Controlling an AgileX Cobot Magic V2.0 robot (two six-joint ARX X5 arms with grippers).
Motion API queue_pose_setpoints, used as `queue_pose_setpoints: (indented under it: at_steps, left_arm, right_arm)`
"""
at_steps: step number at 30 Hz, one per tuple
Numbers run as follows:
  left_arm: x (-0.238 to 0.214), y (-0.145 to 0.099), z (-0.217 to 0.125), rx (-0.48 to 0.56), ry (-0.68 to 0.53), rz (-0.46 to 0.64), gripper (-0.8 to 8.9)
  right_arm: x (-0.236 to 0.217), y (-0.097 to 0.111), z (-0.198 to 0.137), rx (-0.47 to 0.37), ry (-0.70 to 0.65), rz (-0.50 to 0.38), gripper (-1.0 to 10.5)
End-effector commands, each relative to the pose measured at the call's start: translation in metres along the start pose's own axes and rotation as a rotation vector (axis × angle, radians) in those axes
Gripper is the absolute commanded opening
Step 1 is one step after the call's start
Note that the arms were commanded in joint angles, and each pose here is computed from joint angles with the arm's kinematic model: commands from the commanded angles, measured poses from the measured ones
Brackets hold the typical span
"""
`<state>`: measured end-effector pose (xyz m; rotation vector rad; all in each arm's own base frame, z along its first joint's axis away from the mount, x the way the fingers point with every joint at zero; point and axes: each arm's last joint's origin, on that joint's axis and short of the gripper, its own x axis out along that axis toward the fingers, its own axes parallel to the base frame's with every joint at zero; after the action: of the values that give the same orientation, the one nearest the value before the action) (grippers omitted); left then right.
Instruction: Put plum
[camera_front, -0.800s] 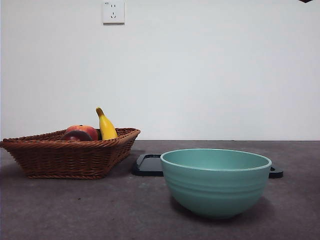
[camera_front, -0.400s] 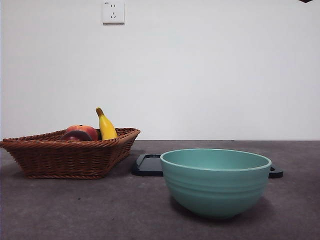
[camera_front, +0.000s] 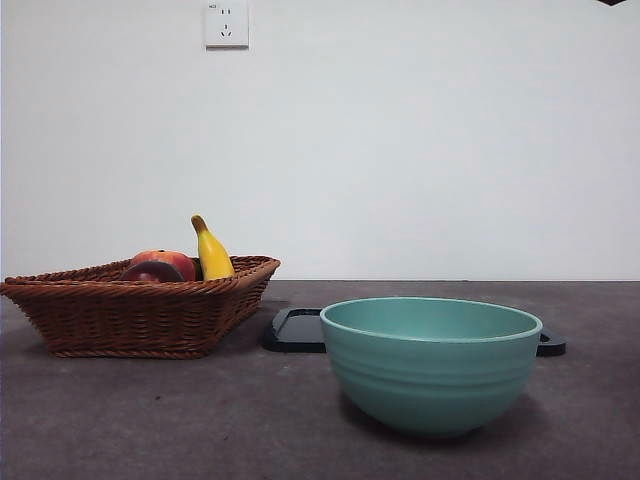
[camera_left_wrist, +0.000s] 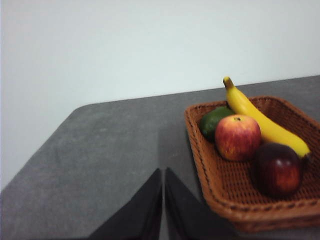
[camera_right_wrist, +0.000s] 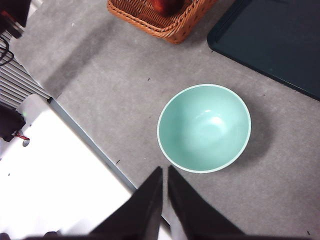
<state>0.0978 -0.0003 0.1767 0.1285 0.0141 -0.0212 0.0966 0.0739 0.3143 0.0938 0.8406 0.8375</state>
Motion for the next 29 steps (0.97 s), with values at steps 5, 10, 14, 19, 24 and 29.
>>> queue_pose_setpoints:
  at_steps: [5,10,14,19,24,29]
  left_arm:
    - [0.001,-0.001,-0.014,-0.011,0.024,0.002,0.07]
    - [-0.001,-0.002,-0.021,-0.013,0.093,-0.006,0.07]
    - [-0.002,-0.003,-0.027,-0.015,0.160,-0.014,0.07]
    - [-0.002,-0.003,-0.027,-0.015,0.163,-0.015,0.07]
    - [-0.002,-0.003,-0.027,-0.014,0.163,-0.015,0.07]
    - [-0.002,-0.003,-0.027,-0.014,0.163,-0.015,0.07]
  right_arm:
    - [-0.003,0.003,0.004,-0.020,-0.016,0.008,0.1]
    - [-0.003,0.003,0.004,-0.020,-0.016,0.008,0.1]
    - [-0.003,0.003,0.004,-0.020,-0.016,0.008,0.1]
    - [-0.003,0.003,0.004,-0.020,-0.016,0.008,0.1]
    - [-0.003,0.003,0.004,-0.020,-0.017,0.008,0.1]
    - [-0.003,0.003,0.004,-0.020,-0.017,0.008,0.1]
